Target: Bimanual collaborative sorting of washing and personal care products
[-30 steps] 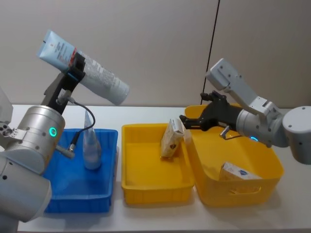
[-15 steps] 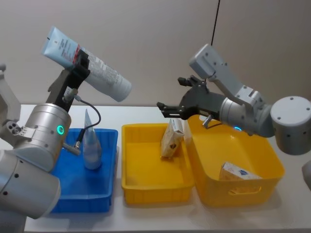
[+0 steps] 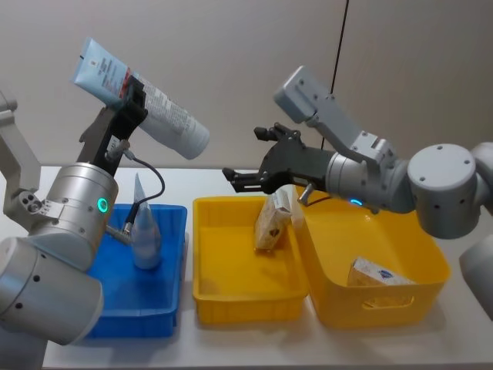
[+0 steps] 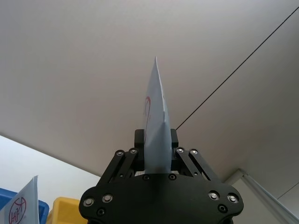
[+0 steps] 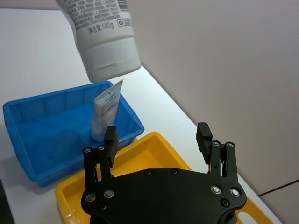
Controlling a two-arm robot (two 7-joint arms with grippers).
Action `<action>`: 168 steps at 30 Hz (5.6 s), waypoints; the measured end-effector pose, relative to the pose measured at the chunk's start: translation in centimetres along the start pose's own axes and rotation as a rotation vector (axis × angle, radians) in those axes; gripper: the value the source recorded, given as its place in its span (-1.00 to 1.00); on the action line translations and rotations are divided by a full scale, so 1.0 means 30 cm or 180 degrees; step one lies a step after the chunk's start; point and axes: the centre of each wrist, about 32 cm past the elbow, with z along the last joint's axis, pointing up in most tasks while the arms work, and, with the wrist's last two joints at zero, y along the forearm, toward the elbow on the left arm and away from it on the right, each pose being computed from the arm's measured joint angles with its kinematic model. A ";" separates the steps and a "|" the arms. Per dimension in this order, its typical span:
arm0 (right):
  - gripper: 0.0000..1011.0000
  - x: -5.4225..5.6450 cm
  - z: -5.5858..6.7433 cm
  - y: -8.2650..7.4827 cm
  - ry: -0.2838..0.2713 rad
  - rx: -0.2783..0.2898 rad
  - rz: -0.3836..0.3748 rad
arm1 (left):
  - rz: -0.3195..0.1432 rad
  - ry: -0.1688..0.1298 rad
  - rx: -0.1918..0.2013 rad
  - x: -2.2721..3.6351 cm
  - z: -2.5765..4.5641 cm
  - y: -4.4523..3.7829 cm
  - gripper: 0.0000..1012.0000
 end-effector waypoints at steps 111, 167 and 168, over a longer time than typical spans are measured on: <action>-0.09 -0.041 0.180 0.180 0.0122 -0.0013 0.0539 | -0.0112 -0.0668 0.0052 0.018 -0.082 0.022 -0.50; -0.55 0.087 0.099 0.017 0.0235 -0.0363 -0.0212 | -0.0110 -0.0672 0.0048 0.018 -0.082 0.022 0.98; -0.56 0.093 0.095 0.010 0.0243 -0.0386 -0.0239 | -0.0110 -0.0672 0.0048 0.018 -0.082 0.022 0.98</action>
